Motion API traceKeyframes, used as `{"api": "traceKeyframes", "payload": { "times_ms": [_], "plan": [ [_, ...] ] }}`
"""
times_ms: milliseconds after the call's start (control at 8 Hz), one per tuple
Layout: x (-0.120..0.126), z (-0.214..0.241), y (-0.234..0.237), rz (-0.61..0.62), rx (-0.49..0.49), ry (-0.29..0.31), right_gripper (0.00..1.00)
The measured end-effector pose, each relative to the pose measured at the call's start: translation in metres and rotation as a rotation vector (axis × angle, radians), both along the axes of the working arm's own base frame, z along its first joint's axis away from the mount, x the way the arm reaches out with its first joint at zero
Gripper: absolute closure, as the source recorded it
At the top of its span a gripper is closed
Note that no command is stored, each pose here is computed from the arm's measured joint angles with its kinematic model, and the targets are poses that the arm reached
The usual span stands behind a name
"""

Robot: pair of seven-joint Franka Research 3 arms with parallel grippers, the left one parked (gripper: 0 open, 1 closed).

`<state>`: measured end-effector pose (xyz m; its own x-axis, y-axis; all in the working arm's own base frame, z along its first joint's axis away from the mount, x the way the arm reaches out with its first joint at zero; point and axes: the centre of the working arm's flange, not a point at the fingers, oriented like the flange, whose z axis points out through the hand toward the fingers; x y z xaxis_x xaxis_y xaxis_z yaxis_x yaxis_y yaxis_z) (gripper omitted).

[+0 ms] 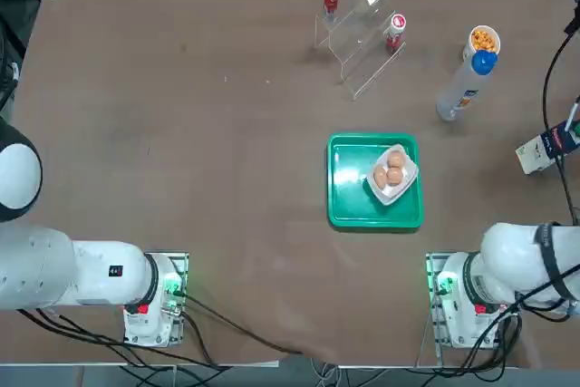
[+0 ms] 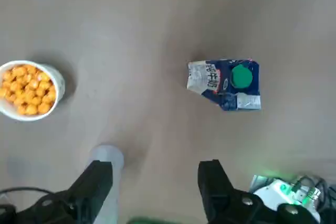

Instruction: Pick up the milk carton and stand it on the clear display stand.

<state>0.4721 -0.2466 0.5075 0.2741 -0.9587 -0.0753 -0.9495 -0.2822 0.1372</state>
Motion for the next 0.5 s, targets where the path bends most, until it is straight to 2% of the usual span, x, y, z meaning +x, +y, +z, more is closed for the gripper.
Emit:
{"api": "traceKeyframes", "payload": {
  "times_ms": [500],
  "plan": [
    [-0.057, -0.045, -0.044, -0.126, -0.003, -0.02, 0.0]
  ]
}}
